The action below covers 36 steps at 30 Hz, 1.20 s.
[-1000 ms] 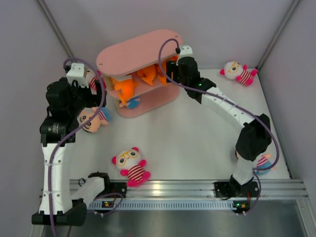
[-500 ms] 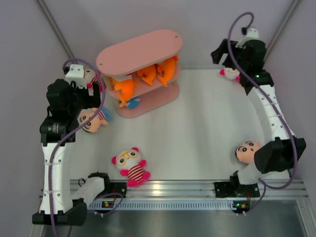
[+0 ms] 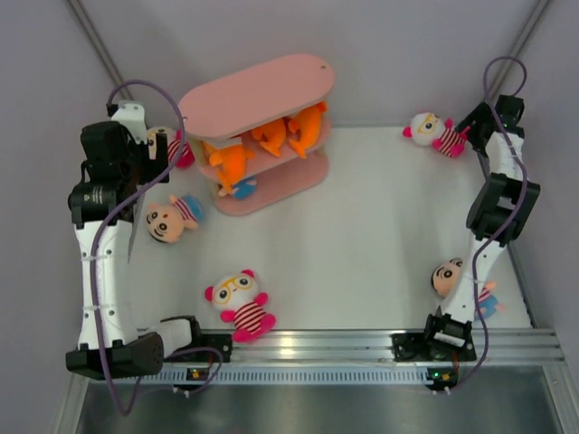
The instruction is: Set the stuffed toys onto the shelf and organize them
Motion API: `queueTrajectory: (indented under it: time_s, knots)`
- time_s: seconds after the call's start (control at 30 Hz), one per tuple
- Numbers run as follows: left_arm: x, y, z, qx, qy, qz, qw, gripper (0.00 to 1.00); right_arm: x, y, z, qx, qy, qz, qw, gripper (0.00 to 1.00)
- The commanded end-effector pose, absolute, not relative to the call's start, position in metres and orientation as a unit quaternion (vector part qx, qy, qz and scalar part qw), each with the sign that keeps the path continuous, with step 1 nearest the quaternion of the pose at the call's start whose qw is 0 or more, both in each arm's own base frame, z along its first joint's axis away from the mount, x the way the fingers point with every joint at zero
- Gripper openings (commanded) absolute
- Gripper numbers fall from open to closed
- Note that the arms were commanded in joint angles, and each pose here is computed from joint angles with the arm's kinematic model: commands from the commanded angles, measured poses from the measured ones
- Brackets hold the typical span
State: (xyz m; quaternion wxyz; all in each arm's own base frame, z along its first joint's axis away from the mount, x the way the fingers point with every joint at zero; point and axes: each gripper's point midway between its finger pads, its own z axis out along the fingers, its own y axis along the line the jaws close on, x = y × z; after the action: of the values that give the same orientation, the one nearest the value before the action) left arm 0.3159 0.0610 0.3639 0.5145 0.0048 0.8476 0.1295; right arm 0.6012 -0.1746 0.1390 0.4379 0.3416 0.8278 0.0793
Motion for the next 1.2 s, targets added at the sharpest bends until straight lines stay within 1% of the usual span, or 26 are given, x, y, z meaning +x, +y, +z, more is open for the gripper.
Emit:
queueTrajectory:
  time_s: [0.0, 0.03, 0.1, 0.13, 0.2, 0.3, 0.33, 0.4, 0.43, 0.47, 0.53, 0.57, 0.6, 0.63, 0.7, 0.73, 0.8, 0.83, 0.87, 0.9, 0.93, 1.0, 1.03, 1.1, 1.13, 1.17]
  knots:
    - [0.313, 0.075, 0.385, -0.009, 0.839, 0.15, 0.523, 0.98, 0.614, -0.186, 0.155, 0.361, 0.805, 0.083, 0.463, 0.79]
    - [0.316, 0.079, 0.382, -0.013, 0.842, 0.152, 0.517, 0.98, 0.616, -0.186, 0.139, 0.367, 0.806, 0.088, 0.455, 0.79]
    - [0.317, 0.084, 0.381, -0.018, 0.844, 0.157, 0.513, 0.98, 0.626, -0.18, 0.13, 0.364, 0.802, 0.114, 0.46, 0.78]
    - [0.318, 0.088, 0.378, -0.022, 0.846, 0.162, 0.507, 0.98, 0.629, -0.177, 0.115, 0.371, 0.802, 0.128, 0.451, 0.76]
    - [0.32, 0.092, 0.376, -0.027, 0.848, 0.165, 0.504, 0.98, 0.638, -0.169, 0.11, 0.369, 0.796, 0.157, 0.453, 0.74]
    - [0.324, 0.093, 0.372, -0.03, 0.851, 0.159, 0.5, 0.98, 0.645, -0.17, 0.095, 0.384, 0.788, 0.167, 0.452, 0.64]
    - [0.324, 0.093, 0.373, -0.03, 0.85, 0.157, 0.501, 0.98, 0.648, -0.172, 0.093, 0.386, 0.783, 0.17, 0.458, 0.55]
    - [0.323, 0.093, 0.372, -0.03, 0.851, 0.156, 0.5, 0.98, 0.652, -0.173, 0.093, 0.388, 0.779, 0.173, 0.461, 0.44]
    - [0.323, 0.094, 0.371, -0.03, 0.851, 0.157, 0.5, 0.98, 0.652, -0.172, 0.092, 0.391, 0.777, 0.176, 0.461, 0.3]
    - [0.322, 0.094, 0.372, -0.031, 0.851, 0.158, 0.5, 0.98, 0.653, -0.171, 0.095, 0.39, 0.775, 0.181, 0.463, 0.21]
    - [0.322, 0.095, 0.371, -0.032, 0.852, 0.157, 0.499, 0.98, 0.652, -0.167, 0.104, 0.393, 0.771, 0.192, 0.462, 0.0]
    - [0.323, 0.093, 0.371, -0.03, 0.851, 0.153, 0.501, 0.98, 0.652, -0.163, 0.113, 0.39, 0.768, 0.204, 0.466, 0.0]
    - [0.323, 0.092, 0.371, -0.029, 0.851, 0.148, 0.503, 0.98, 0.646, -0.158, 0.11, 0.393, 0.768, 0.212, 0.459, 0.0]
    - [0.322, 0.09, 0.373, -0.026, 0.85, 0.145, 0.506, 0.98, 0.644, -0.153, 0.146, 0.387, 0.754, 0.225, 0.481, 0.0]
    - [0.322, 0.084, 0.372, -0.018, 0.85, 0.131, 0.509, 0.98, 0.635, -0.143, 0.17, 0.379, 0.743, 0.231, 0.5, 0.0]
    - [0.32, 0.081, 0.376, -0.016, 0.847, 0.127, 0.515, 0.98, 0.628, -0.133, 0.217, 0.366, 0.727, 0.239, 0.529, 0.0]
    - [0.317, 0.074, 0.378, -0.006, 0.845, 0.111, 0.523, 0.98, 0.615, -0.123, 0.249, 0.362, 0.709, 0.239, 0.556, 0.0]
    - [0.317, 0.07, 0.379, -0.002, 0.844, 0.104, 0.527, 0.98, 0.603, -0.107, 0.298, 0.348, 0.687, 0.252, 0.586, 0.0]
    - [0.315, 0.069, 0.38, -0.001, 0.843, 0.1, 0.529, 0.98, 0.596, -0.103, 0.317, 0.348, 0.675, 0.251, 0.6, 0.0]
    - [0.314, 0.058, 0.379, 0.015, 0.842, 0.077, 0.533, 0.98, 0.588, -0.094, 0.329, 0.347, 0.67, 0.254, 0.605, 0.0]
    - [0.313, 0.055, 0.378, 0.019, 0.842, 0.07, 0.535, 0.98, 0.573, -0.073, 0.367, 0.333, 0.653, 0.271, 0.624, 0.0]
    - [0.309, 0.05, 0.376, 0.025, 0.842, 0.059, 0.535, 0.98, 0.557, -0.056, 0.392, 0.332, 0.631, 0.28, 0.643, 0.0]
    - [0.309, 0.047, 0.375, 0.029, 0.842, 0.053, 0.536, 0.98, 0.538, -0.031, 0.43, 0.319, 0.605, 0.303, 0.664, 0.0]
    - [0.307, 0.045, 0.371, 0.033, 0.843, 0.049, 0.535, 0.98, 0.521, -0.017, 0.45, 0.336, 0.576, 0.298, 0.683, 0.0]
    - [0.306, 0.043, 0.371, 0.035, 0.843, 0.046, 0.536, 0.98, 0.506, 0.006, 0.478, 0.334, 0.552, 0.311, 0.698, 0.0]
    - [0.305, 0.043, 0.37, 0.036, 0.843, 0.045, 0.535, 0.98, 0.499, 0.027, 0.487, 0.327, 0.548, 0.323, 0.699, 0.0]
